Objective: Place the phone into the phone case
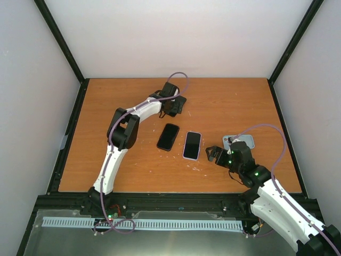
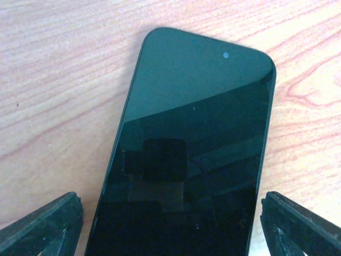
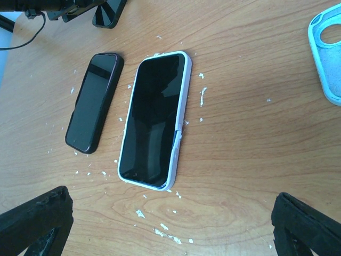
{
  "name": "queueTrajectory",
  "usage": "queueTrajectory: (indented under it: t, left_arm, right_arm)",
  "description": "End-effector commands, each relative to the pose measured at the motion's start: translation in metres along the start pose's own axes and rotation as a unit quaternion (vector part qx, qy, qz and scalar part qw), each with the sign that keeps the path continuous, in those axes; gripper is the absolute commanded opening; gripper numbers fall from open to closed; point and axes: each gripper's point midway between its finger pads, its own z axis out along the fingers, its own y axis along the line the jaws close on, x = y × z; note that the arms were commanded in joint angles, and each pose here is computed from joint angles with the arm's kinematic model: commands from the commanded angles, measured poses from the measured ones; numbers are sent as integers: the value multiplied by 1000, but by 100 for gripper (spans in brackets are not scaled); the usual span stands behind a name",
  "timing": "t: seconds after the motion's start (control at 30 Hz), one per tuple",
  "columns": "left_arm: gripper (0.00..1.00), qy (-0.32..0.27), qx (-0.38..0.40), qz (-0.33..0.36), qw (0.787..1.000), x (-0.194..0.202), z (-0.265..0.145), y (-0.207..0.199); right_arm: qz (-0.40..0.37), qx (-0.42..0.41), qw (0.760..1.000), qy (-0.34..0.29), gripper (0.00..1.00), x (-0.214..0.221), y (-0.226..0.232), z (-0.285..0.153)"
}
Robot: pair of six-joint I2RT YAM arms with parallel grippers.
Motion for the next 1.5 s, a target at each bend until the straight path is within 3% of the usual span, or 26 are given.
queueTrajectory:
  t: [0.0, 0.47, 0.77, 1.0, 1.37, 1.47]
  left_arm:
    - [92, 50, -19, 19, 998, 28, 21, 8]
    - [90, 83, -56, 48, 994, 56, 26, 15]
    - [76, 92, -87, 46, 991, 64, 24, 26]
    - [70, 72, -91, 34, 993, 49, 0, 26]
    - [62, 39, -102, -15, 994, 31, -40, 39]
    - [62, 46, -98, -26, 994, 38, -47, 44]
  right_arm:
    - [10, 5, 1000, -12, 100, -2, -5, 2]
    - [2, 7, 1000, -12, 100, 0, -8, 7]
    - [8, 19, 1000, -12, 100, 0, -11, 4]
    - [40, 89, 995, -31, 100, -11, -30, -3]
    - [-92, 164, 982, -37, 100, -79, -15, 10]
    - [-31, 196, 980, -16, 99, -96, -33, 20]
